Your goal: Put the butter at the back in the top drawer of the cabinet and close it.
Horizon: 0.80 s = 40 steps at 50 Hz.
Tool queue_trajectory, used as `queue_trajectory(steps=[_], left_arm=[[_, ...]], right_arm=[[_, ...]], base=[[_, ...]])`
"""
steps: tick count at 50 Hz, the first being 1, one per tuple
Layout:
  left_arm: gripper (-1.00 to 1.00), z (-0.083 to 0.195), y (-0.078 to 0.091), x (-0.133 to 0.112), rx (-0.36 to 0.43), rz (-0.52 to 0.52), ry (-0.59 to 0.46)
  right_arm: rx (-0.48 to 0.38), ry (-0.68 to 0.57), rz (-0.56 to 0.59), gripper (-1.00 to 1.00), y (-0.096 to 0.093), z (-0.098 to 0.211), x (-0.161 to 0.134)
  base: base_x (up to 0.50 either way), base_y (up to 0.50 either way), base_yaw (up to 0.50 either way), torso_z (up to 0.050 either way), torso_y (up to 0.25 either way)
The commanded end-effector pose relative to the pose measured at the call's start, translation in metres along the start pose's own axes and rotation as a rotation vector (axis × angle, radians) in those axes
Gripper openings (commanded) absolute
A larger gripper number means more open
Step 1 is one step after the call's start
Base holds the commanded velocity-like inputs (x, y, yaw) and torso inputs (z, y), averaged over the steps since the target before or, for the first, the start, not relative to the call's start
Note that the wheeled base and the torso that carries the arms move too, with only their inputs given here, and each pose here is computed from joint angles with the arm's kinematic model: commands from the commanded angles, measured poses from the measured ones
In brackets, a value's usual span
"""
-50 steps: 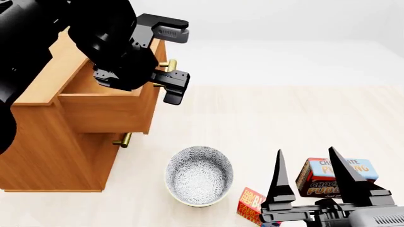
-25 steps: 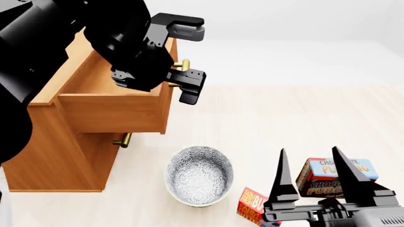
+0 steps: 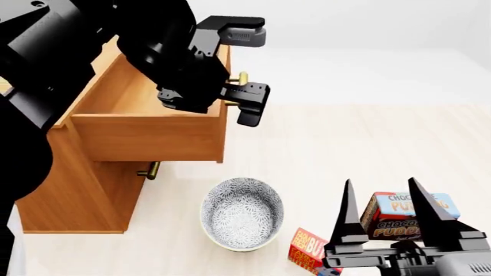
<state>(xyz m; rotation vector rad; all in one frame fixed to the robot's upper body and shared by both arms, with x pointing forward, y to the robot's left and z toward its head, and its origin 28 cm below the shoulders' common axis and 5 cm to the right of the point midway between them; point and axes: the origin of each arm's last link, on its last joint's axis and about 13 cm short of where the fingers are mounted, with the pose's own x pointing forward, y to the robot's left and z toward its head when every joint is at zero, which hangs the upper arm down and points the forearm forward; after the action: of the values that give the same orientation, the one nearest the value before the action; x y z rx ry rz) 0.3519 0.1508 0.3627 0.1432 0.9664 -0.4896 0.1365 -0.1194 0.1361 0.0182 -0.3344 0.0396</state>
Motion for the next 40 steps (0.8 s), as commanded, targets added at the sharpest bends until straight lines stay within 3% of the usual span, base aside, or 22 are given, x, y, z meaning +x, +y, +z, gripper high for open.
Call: queue_trajectory(steps=[1, 21, 25, 30, 40], left_arm=[[1.00, 0.002, -0.012, -0.001, -0.010, -0.168, -0.018], [1.00, 0.006, -0.014, -0.004, -0.029, -0.260, -0.062], [1.00, 0.007, -0.009, 0.001, -0.017, -0.092, -0.103], [1.00, 0.010, -0.004, -0.001, -0.026, 0.038, -0.136], [1.00, 0.011, -0.001, -0.002, -0.031, 0.172, -0.181]], right_arm=[[0.002, -0.001, -0.003, 1.00, -0.001, 0.000, 0.000], [0.004, -0.001, -0.004, 1.00, -0.001, 0.000, 0.000], [0.003, 0.000, -0.003, 1.00, -0.001, 0.000, 0.000], [0.002, 0.000, -0.001, 1.00, -0.001, 0.000, 0.000], [0.002, 0.001, 0.001, 1.00, -0.001, 0.001, -0.001]], base=[[0.00, 0.00, 0.00, 0.000, 0.000], [0.00, 0.00, 0.00, 0.000, 0.000], [0.00, 0.00, 0.00, 0.000, 0.000], [0.00, 0.00, 0.00, 0.000, 0.000], [0.00, 0.00, 0.00, 0.000, 0.000]])
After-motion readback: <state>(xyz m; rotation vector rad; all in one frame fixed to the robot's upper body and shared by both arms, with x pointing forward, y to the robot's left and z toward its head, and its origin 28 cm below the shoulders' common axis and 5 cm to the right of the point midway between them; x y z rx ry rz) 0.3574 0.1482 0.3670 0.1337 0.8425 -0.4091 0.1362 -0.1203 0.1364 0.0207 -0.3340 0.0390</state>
